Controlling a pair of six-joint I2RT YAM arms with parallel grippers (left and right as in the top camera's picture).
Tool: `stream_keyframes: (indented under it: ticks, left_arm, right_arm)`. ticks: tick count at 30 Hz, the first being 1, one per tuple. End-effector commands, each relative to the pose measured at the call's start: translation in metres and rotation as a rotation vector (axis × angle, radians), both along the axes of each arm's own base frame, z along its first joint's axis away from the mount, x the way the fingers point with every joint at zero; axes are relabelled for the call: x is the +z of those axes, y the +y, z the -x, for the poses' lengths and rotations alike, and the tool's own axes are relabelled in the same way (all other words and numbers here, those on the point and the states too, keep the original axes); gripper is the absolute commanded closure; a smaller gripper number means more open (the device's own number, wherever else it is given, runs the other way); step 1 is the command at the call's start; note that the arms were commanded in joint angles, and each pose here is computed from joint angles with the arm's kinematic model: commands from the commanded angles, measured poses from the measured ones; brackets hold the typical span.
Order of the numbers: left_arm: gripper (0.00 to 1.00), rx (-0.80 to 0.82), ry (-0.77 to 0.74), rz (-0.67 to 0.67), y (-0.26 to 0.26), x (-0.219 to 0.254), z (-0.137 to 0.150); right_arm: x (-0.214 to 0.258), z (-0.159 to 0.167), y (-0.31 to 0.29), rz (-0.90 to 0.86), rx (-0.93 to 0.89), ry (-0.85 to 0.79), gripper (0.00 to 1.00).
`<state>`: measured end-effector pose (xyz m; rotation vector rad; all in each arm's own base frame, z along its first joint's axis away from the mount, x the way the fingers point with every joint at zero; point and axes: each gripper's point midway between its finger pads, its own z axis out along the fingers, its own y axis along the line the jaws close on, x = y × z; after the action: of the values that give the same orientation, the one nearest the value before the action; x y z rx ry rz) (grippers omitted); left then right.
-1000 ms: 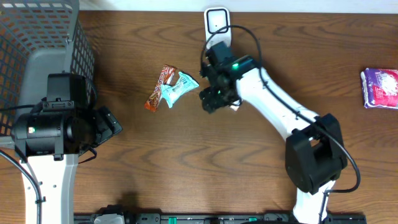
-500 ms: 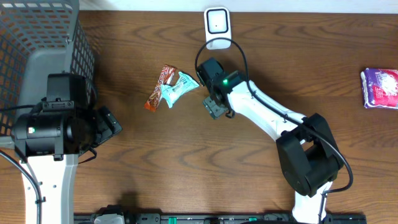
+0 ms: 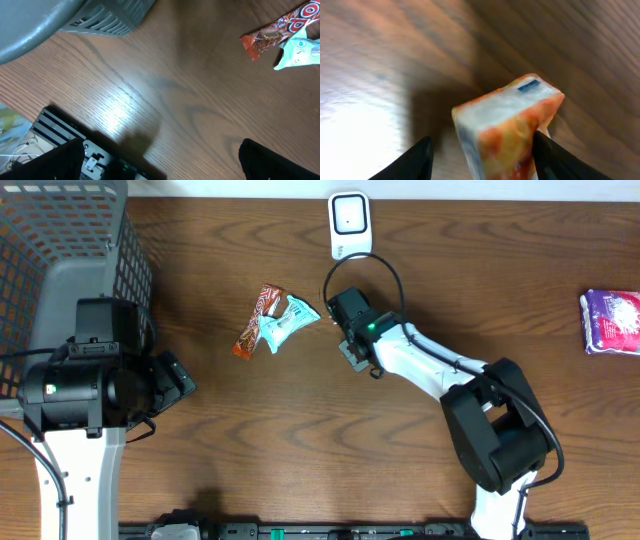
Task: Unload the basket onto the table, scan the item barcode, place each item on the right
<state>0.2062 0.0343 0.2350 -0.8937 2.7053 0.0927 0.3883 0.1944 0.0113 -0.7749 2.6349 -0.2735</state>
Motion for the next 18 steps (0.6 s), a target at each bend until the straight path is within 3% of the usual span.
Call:
stream_keyframes:
  ticks: [1,3,11,16,18]
  left_arm:
    - [0.02,0.018,0.003,-0.012,0.004,0.000,0.002]
    - [0.02,0.018,0.004,-0.012,0.004,0.000,0.002]
    - [0.02,0.018,0.003,-0.012,0.004,0.000,0.002]
    - [0.02,0.018,0.004,-0.012,0.004,0.000,0.002]
    - [0.02,0.018,0.003,-0.012,0.004,0.000,0.002]
  right_arm:
    - [-0.014,0.000,-0.020,0.010,-0.040,0.010,0.44]
    - [-0.017,0.000,-0.020,-0.006,-0.042,0.012,0.47]
    - [-0.015,-0.005,-0.018,-0.051,-0.096,-0.008,0.85]
    - [0.001,-0.013,-0.011,-0.135,-0.176,-0.016,0.98]
    - [0.012,-0.015,-0.001,-0.223,-0.182,0.017,0.99]
